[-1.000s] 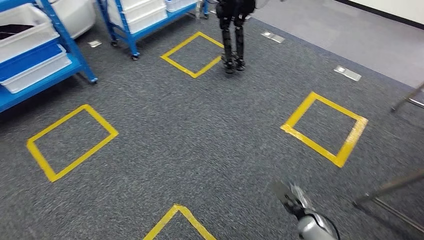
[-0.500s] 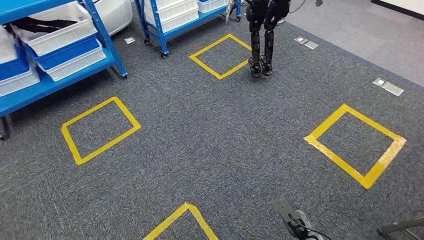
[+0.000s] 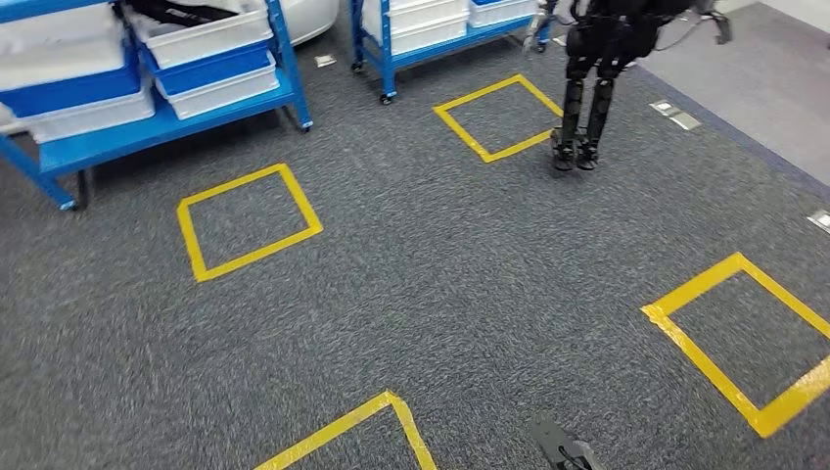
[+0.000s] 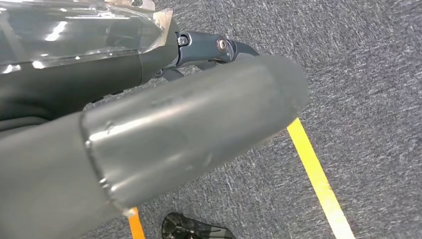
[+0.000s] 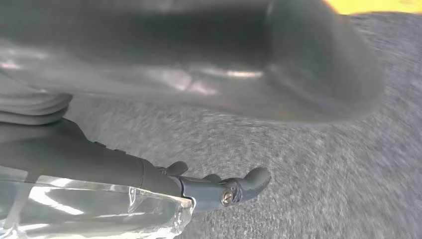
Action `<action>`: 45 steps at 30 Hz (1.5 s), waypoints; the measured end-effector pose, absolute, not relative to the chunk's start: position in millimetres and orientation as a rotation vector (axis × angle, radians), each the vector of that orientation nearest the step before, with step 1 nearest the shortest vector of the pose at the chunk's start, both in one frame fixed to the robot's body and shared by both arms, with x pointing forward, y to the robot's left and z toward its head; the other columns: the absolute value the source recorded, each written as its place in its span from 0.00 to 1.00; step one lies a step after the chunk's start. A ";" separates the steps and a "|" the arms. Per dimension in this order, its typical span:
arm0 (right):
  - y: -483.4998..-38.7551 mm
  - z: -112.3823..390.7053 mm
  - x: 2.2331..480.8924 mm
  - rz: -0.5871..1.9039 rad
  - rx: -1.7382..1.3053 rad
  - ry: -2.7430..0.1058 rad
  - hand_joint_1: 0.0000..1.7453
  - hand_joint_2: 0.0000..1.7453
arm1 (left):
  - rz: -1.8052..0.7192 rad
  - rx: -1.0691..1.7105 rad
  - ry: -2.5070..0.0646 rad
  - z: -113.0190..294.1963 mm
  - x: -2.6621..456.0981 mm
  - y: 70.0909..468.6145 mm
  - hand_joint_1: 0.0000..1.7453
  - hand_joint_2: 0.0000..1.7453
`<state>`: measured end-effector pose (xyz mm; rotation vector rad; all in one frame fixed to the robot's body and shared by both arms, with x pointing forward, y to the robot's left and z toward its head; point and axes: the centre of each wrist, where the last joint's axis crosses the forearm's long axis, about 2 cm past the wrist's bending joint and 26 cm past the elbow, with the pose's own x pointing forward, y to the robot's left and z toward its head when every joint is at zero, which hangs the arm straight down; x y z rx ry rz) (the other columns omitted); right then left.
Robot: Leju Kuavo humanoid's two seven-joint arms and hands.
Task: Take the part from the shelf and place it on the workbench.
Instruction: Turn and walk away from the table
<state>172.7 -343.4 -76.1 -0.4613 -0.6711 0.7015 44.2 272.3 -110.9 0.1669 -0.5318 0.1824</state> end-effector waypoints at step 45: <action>-298.7 -103.2 90.7 0.780 -0.274 -0.478 0.00 0.00 | 0.135 0.188 -0.502 -110.9 43.4 274.3 0.00 0.00</action>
